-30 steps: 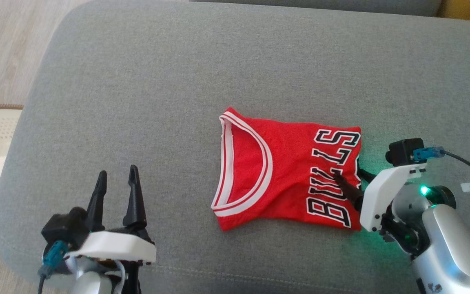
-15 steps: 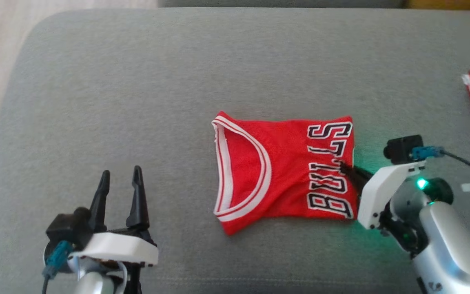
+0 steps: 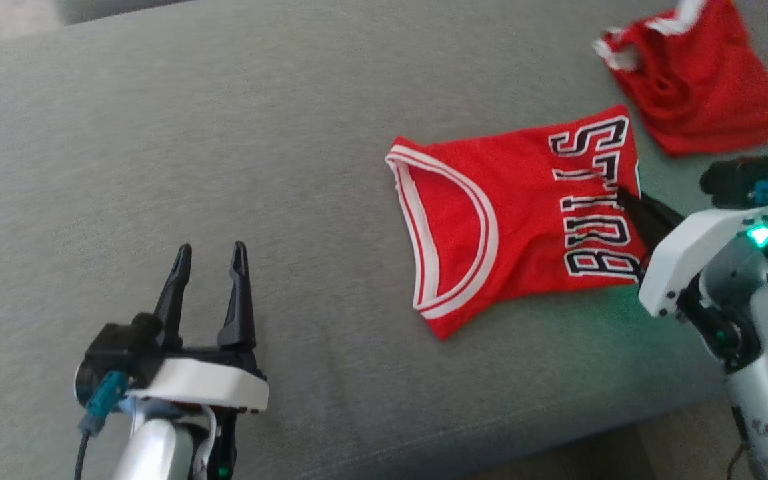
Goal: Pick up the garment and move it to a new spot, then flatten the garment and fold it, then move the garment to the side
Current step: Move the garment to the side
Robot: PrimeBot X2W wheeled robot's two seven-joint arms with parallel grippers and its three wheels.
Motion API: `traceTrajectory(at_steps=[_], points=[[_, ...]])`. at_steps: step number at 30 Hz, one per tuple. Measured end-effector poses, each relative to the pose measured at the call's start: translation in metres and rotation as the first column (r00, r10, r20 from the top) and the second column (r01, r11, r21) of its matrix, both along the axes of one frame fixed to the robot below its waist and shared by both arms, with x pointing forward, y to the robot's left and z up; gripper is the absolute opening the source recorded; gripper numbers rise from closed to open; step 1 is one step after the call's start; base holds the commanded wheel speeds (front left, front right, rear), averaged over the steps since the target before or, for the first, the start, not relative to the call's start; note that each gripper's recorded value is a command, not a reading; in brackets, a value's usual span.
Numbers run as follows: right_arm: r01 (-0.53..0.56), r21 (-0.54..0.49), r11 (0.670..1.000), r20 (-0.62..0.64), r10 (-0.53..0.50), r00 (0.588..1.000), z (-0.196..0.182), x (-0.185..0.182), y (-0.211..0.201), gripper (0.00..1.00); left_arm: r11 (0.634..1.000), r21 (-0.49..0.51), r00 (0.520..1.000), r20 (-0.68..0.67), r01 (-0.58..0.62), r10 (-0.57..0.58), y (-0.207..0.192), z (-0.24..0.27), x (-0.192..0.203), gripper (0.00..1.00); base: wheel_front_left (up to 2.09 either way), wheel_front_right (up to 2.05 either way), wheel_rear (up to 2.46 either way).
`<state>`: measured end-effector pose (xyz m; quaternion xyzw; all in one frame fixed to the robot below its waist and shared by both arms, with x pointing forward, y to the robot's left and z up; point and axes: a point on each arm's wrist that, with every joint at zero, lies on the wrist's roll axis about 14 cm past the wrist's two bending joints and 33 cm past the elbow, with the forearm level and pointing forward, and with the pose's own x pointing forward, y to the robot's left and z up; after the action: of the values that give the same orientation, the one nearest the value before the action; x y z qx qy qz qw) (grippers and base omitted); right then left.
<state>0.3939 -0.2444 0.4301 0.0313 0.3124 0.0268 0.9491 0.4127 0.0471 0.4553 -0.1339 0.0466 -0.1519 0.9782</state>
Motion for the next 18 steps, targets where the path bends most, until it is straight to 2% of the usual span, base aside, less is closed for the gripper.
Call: traceTrajectory(at_steps=[3,8,11,18], points=[[0.083,-0.024,0.996,0.021,-0.082,0.996,0.008,-0.008,-0.029,0.0,0.996,-0.019,0.996,0.0,0.09,-0.09,-0.031,-0.005,0.01,1.0,0.0,0.0,0.0],[0.147,-0.052,0.988,0.009,-0.146,0.989,0.005,-0.017,-0.05,0.0,0.986,-0.037,0.986,-0.026,0.162,-0.163,-0.058,-0.021,0.017,1.0,0.0,0.0,0.0],[0.153,-0.054,0.987,0.011,-0.153,0.988,0.004,-0.014,-0.051,0.0,0.984,-0.039,0.983,-0.037,0.176,-0.178,-0.062,-0.026,0.018,1.0,0.0,0.0,0.0],[0.137,-0.067,0.988,0.082,-0.131,0.988,0.024,0.018,-0.051,0.0,0.989,-0.026,0.989,-0.025,0.143,-0.144,-0.049,-0.023,0.021,1.0,0.0,0.0,0.0]])
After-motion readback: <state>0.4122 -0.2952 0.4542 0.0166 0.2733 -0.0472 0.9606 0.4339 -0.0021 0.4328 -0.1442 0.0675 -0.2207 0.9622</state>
